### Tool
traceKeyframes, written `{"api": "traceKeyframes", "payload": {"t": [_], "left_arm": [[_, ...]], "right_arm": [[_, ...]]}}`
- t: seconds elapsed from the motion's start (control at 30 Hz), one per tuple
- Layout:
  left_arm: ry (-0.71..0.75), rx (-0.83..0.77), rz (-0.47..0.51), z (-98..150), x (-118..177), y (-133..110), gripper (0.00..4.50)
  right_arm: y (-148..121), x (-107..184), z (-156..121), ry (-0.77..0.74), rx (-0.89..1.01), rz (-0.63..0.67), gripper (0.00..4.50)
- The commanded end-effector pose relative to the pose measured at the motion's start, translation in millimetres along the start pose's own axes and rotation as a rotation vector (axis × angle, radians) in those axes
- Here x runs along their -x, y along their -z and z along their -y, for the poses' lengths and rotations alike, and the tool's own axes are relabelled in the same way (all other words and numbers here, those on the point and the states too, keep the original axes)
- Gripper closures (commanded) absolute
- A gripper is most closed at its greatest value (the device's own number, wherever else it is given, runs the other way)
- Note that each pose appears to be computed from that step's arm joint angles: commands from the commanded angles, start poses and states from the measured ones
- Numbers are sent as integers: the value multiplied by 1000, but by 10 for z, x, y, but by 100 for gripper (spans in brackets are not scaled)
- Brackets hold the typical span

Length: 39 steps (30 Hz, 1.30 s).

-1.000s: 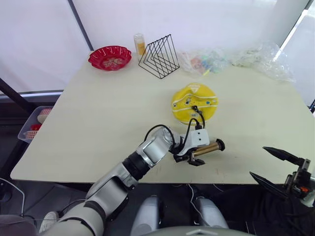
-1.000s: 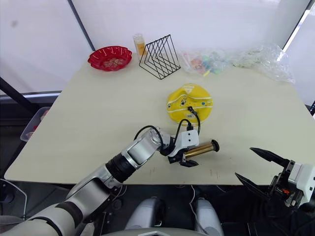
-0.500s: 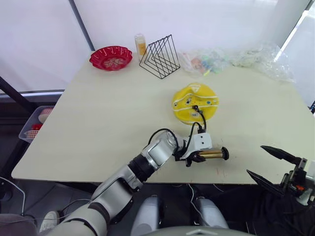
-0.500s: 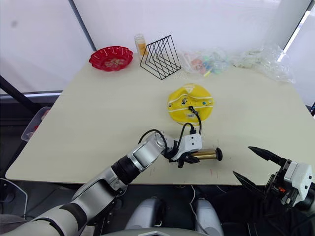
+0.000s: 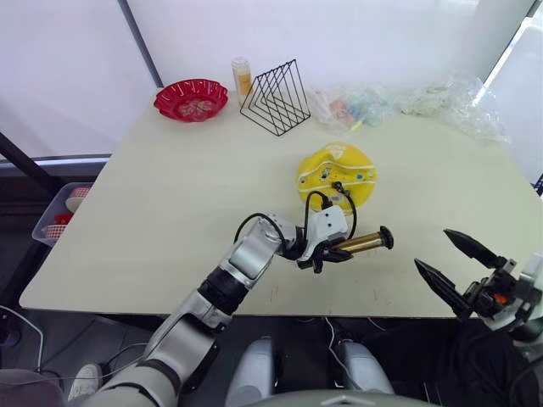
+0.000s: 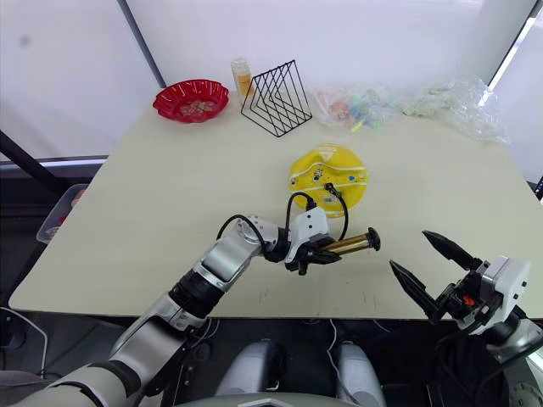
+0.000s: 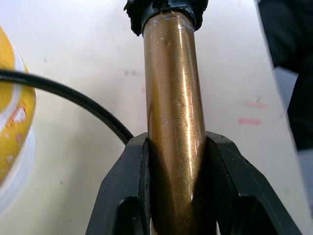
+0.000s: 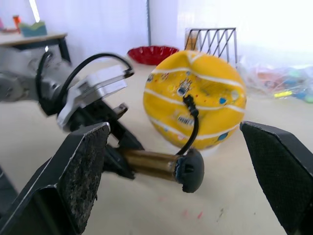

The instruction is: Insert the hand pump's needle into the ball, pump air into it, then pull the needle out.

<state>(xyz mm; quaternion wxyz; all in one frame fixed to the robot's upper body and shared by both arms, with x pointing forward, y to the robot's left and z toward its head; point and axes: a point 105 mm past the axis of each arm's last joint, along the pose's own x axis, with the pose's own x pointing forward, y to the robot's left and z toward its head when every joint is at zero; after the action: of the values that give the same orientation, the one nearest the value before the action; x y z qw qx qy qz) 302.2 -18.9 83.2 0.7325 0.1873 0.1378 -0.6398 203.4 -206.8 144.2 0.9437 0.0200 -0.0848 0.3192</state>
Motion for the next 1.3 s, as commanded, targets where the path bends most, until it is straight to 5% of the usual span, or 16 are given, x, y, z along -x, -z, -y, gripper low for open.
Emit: {"api": "traceKeyframes", "payload": {"t": [0.03,0.23,0.5,1.3], "left_arm": [[-13,-39,157,-22,137,-266,344],[-8,31,336,-34,286,-330,344],[0,38,410,-23,332,-324,344],[6,38,427,5,301,-337,344]], "right_arm": [[-107,-152,-14,50,-97,72,0],[-181,-409,36,130,-339,169,0],[-217,-667,12,136,-547,220,0],[-179,-1078,-273,18,-830,220,0]]}}
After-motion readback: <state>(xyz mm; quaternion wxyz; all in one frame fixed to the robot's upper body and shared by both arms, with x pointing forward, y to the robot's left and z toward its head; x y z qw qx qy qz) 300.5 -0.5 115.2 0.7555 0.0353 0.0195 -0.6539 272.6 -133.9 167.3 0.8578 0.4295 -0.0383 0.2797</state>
